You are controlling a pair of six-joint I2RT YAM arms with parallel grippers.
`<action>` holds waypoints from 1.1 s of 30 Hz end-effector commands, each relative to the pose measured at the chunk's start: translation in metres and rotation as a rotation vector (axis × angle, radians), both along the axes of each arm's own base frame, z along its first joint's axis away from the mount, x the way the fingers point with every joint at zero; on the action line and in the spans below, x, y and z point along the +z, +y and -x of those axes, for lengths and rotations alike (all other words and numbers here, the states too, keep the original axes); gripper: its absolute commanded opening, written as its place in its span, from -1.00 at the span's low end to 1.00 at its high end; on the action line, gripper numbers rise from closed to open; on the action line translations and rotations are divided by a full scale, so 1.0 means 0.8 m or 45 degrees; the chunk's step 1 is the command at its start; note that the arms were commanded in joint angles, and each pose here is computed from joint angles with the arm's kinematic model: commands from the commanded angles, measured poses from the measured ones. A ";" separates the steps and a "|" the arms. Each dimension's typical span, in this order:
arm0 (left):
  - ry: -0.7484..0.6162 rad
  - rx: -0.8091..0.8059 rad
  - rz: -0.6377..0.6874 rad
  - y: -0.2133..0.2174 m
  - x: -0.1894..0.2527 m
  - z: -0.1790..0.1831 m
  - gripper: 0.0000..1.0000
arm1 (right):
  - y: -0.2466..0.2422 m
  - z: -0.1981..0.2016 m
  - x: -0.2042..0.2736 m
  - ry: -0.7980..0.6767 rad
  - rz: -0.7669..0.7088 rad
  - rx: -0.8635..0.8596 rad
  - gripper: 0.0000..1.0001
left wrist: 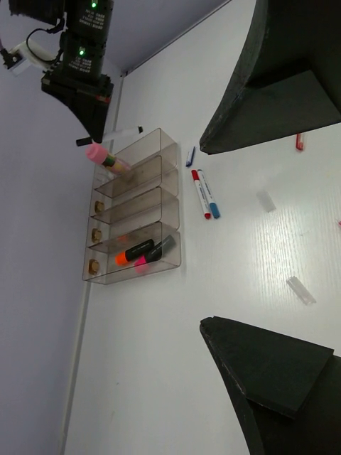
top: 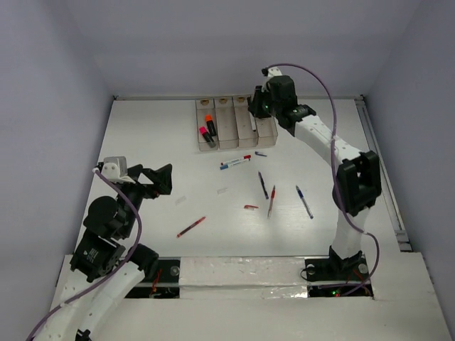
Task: Sort the stationery into containers
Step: Place the pen in the storage box.
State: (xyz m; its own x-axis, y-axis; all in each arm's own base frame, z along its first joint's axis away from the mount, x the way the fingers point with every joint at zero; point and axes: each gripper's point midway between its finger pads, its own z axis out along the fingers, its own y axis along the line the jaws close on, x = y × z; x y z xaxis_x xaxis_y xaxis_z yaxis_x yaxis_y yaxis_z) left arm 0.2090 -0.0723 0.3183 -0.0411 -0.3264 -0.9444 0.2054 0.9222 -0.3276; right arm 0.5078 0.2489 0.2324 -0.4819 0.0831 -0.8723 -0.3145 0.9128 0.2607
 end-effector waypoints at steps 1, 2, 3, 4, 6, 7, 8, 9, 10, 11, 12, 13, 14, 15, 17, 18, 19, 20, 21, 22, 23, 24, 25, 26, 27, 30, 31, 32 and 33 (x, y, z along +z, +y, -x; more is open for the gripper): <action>-0.013 0.038 0.005 0.003 0.005 -0.010 0.98 | 0.029 -0.034 0.030 -0.091 -0.051 0.057 -1.00; -0.008 0.034 0.000 0.002 0.003 -0.010 0.98 | 0.035 -0.046 0.003 -0.050 -0.034 0.059 -1.00; -0.003 0.030 -0.003 0.001 0.002 -0.012 0.98 | 0.040 -0.058 0.021 -0.093 -0.047 0.057 -1.00; -0.003 0.030 -0.003 0.001 0.002 -0.012 0.98 | 0.041 -0.063 0.012 -0.069 -0.027 0.052 -1.00; 0.005 0.044 -0.007 0.003 0.000 -0.014 0.98 | 0.049 -0.077 -0.023 -0.017 0.023 0.041 -1.00; 0.007 0.044 -0.008 0.003 -0.001 -0.014 0.98 | 0.048 -0.081 -0.031 -0.003 0.048 0.038 -1.00; 0.007 0.046 -0.008 0.003 -0.001 -0.014 0.98 | 0.051 -0.089 -0.039 0.000 0.057 0.037 -1.00; 0.012 0.059 -0.011 0.005 -0.002 -0.016 0.98 | 0.051 -0.090 -0.045 0.009 0.065 0.039 -1.00; 0.010 0.058 -0.012 0.005 -0.002 -0.016 0.98 | 0.051 -0.091 -0.053 0.022 0.082 0.045 -1.00; 0.009 0.054 -0.011 0.004 -0.001 -0.016 0.98 | 0.051 -0.093 -0.054 0.022 0.088 0.043 -1.00; 0.010 0.063 -0.012 0.006 -0.001 -0.018 0.98 | 0.050 -0.094 -0.064 0.036 0.103 0.041 -0.89; 0.010 0.063 -0.014 0.007 -0.001 -0.018 0.98 | 0.051 -0.094 -0.066 0.040 0.103 0.044 -0.75; 0.010 0.058 -0.014 0.005 -0.001 -0.018 0.98 | 0.052 -0.094 -0.068 0.045 0.102 0.050 -0.57; 0.013 0.063 -0.016 0.007 -0.002 -0.020 0.98 | 0.053 -0.093 -0.068 0.044 0.098 0.057 -0.20; 0.009 0.060 -0.017 0.006 -0.001 -0.021 0.98 | 0.062 -0.089 -0.058 0.026 0.082 0.079 0.06; 0.012 0.069 -0.020 0.008 -0.002 -0.023 0.98 | 0.063 -0.089 -0.053 0.016 0.078 0.083 0.23; 0.016 0.069 -0.022 0.008 -0.003 -0.023 0.98 | 0.062 -0.087 -0.041 0.003 0.069 0.084 0.25; 0.016 0.066 -0.022 0.008 -0.003 -0.023 0.98 | 0.067 -0.082 -0.033 -0.007 0.064 0.091 0.26; 0.016 0.065 -0.022 0.008 -0.003 -0.023 0.98 | 0.065 -0.079 -0.027 -0.011 0.059 0.083 0.27; 0.014 0.064 -0.021 0.007 -0.002 -0.022 0.98 | 0.068 -0.070 -0.035 0.015 0.059 0.083 0.28; 0.012 0.073 -0.021 0.010 -0.002 -0.023 0.98 | 0.075 -0.057 -0.014 -0.010 0.040 0.093 0.28; 0.009 0.071 -0.019 0.010 -0.001 -0.023 0.98 | 0.076 -0.047 -0.013 -0.002 0.041 0.086 0.27; 0.003 0.069 -0.016 0.010 0.001 -0.022 0.98 | 0.072 -0.033 -0.040 0.055 0.063 0.041 0.24; 0.002 0.064 -0.016 0.009 0.001 -0.021 0.98 | 0.083 -0.010 -0.019 0.025 0.043 0.051 0.21; -0.004 0.062 -0.013 0.009 0.002 -0.020 0.98 | 0.083 0.003 -0.023 0.032 0.044 0.030 0.05; -0.024 0.048 -0.006 0.008 0.007 -0.016 0.98 | 0.083 0.054 -0.060 0.120 0.028 -0.015 -0.27; -0.029 0.044 -0.004 0.008 0.008 -0.014 0.98 | 0.081 0.062 -0.066 0.137 0.002 -0.059 -0.28; -0.036 0.039 -0.001 0.008 0.009 -0.013 0.98 | 0.080 0.073 -0.077 0.161 0.000 -0.072 -0.28; -0.049 0.035 0.005 0.008 0.012 -0.010 0.98 | 0.072 0.090 -0.097 0.203 0.022 -0.088 -0.27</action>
